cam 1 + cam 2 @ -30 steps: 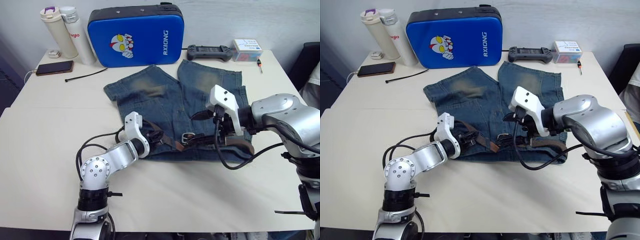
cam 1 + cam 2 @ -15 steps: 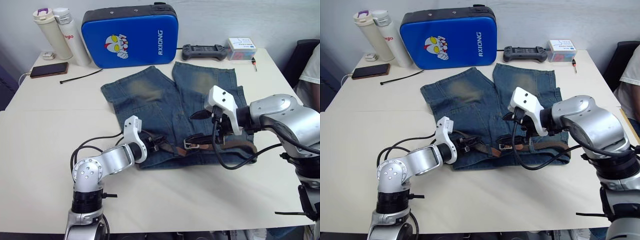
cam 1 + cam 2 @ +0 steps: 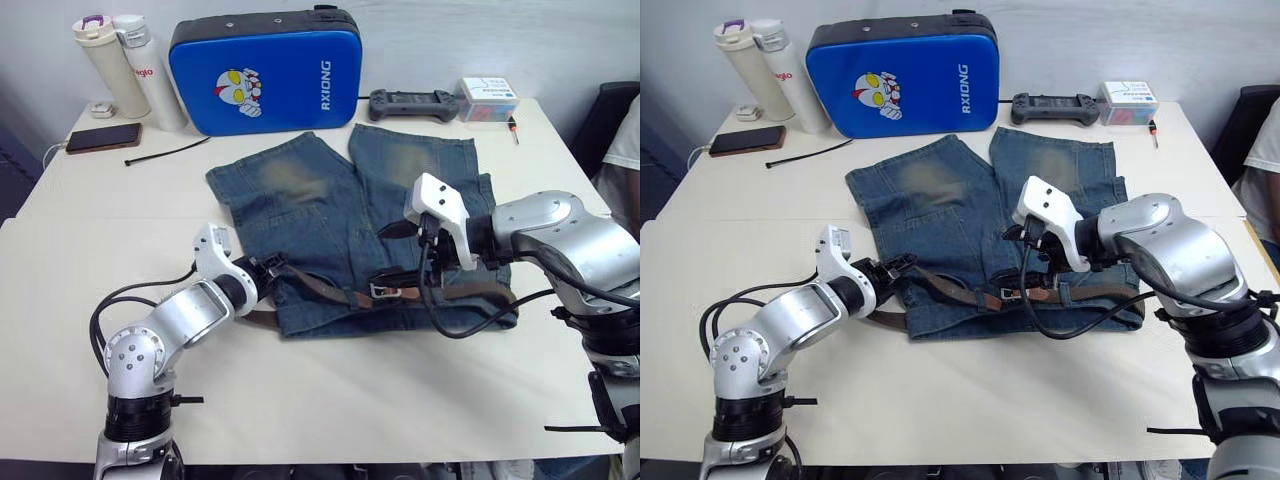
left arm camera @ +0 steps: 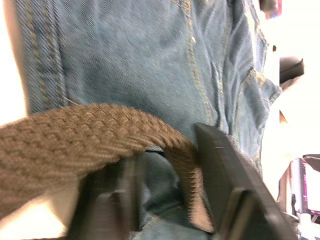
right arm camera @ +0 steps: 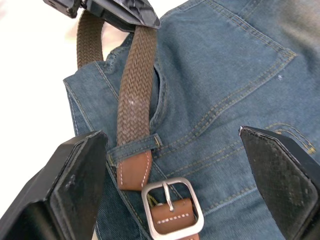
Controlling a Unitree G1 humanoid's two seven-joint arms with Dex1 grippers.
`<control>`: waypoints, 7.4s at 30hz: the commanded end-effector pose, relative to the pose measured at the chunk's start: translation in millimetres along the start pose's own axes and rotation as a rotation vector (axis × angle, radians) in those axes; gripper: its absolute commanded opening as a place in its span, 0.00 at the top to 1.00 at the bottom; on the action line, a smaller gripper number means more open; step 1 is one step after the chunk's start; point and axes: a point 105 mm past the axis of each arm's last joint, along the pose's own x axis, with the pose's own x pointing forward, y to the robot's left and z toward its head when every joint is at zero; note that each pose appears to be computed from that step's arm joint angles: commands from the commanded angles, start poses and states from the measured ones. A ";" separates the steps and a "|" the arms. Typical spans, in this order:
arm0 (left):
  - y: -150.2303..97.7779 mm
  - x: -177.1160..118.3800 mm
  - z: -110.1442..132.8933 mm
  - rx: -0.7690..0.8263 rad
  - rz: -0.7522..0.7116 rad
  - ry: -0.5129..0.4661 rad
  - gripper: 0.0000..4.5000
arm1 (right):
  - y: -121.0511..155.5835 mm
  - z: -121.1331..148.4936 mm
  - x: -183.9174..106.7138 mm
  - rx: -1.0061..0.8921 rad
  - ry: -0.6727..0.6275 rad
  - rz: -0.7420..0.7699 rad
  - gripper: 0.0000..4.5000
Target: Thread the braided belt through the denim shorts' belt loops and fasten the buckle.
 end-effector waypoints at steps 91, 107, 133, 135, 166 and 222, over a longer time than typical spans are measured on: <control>12.7 -34.0 -47.1 1.219 -0.283 0.609 0.98 | 16.0 -10.1 -43.0 -0.010 0.089 -0.101 0.00; 34.8 -10.1 -57.7 1.270 -0.256 0.655 0.98 | 38.9 -28.8 19.8 -0.710 0.116 -0.090 0.00; 39.9 -14.0 -60.5 1.257 -0.250 0.658 1.00 | 19.8 -39.3 34.7 -0.915 0.124 -0.182 0.12; 40.2 -13.7 -60.5 1.256 -0.250 0.659 1.00 | 23.4 -39.0 36.0 -0.940 0.115 -0.178 0.29; 40.5 -9.6 -65.8 1.247 -0.249 0.653 1.00 | 20.7 -38.6 36.7 -0.974 0.115 -0.227 0.77; 38.6 -9.1 -68.7 1.233 -0.226 0.642 1.00 | -5.5 -12.8 44.8 -1.041 0.149 -0.329 1.00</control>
